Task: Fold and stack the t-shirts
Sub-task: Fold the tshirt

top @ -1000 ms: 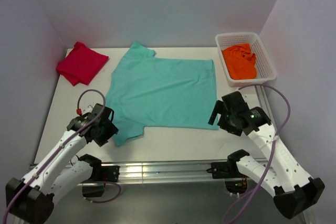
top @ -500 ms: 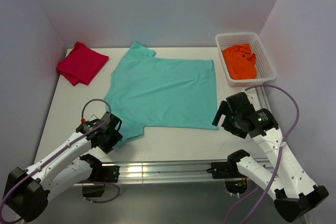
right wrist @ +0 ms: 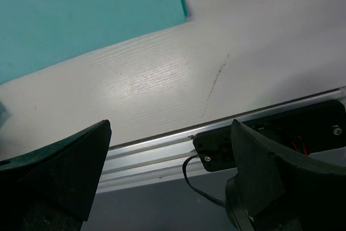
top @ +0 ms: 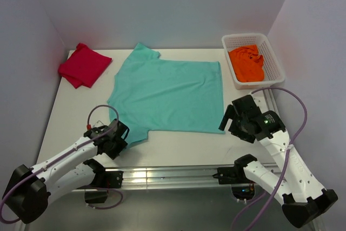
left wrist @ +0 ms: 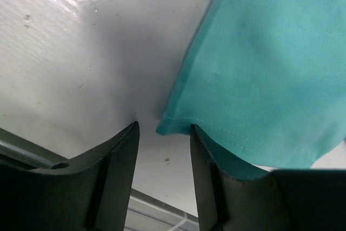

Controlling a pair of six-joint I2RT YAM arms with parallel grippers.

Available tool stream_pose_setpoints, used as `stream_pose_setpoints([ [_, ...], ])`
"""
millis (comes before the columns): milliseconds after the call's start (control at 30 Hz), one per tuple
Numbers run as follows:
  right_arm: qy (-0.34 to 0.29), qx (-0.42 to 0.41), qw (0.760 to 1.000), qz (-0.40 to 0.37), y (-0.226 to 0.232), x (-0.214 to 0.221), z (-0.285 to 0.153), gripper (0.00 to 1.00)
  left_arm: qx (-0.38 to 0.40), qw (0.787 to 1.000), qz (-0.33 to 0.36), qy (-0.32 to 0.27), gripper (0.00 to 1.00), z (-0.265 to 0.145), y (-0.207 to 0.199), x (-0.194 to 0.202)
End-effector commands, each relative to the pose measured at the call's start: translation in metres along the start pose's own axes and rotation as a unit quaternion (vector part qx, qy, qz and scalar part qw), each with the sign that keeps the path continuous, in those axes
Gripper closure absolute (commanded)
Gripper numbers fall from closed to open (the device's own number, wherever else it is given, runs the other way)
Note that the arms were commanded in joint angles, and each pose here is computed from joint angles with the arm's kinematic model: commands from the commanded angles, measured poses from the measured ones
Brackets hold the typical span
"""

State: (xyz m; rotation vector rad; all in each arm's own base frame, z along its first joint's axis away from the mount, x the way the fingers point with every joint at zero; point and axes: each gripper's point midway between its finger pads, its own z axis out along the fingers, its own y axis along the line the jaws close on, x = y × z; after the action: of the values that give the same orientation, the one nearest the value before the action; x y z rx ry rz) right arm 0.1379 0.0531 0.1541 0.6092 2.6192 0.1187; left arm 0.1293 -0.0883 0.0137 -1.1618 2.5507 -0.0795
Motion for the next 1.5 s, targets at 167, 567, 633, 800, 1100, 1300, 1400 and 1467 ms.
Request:
stream_pose_setpoints([
  [167, -0.001, -0.007, 1.0, 0.005, 0.006, -0.001, 0.003, 0.01, 0.006, 1.0, -0.016, -0.027, 0.59, 0.015, -0.004, -0.004],
  [567, 0.017, -0.019, 0.999, 0.021, 0.017, 0.003, 0.018, 0.01, 0.004, 0.999, -0.007, -0.035, 1.0, 0.012, -0.009, -0.008],
  [633, 0.029, 0.0, 0.999, 0.045, 0.013, 0.012, 0.033, 0.01, 0.01, 0.999, -0.003, -0.042, 1.0, 0.003, -0.016, -0.014],
  [800, 0.038, 0.024, 0.997, 0.067, 0.006, 0.024, 0.068, 0.01, 0.024, 0.998, 0.005, -0.053, 1.0, -0.021, -0.031, -0.025],
  [1100, 0.032, 0.073, 0.992, 0.093, 0.004, 0.011, 0.115, 0.14, 0.035, 0.998, 0.017, -0.059, 1.0, -0.058, -0.041, -0.038],
  [1300, 0.035, 0.108, 0.989, 0.092, 0.002, 0.003, 0.137, 0.15, 0.019, 0.998, 0.026, -0.059, 1.0, -0.063, -0.033, -0.04],
  [1400, 0.037, 0.111, 0.988, 0.097, 0.001, 0.007, 0.145, 0.18, 0.017, 0.998, 0.029, -0.062, 1.0, -0.066, -0.034, -0.042],
  [1467, 0.035, 0.111, 0.988, 0.098, 0.0, 0.009, 0.15, 0.2, 0.014, 0.997, 0.034, -0.063, 1.0, -0.067, -0.034, -0.043],
])
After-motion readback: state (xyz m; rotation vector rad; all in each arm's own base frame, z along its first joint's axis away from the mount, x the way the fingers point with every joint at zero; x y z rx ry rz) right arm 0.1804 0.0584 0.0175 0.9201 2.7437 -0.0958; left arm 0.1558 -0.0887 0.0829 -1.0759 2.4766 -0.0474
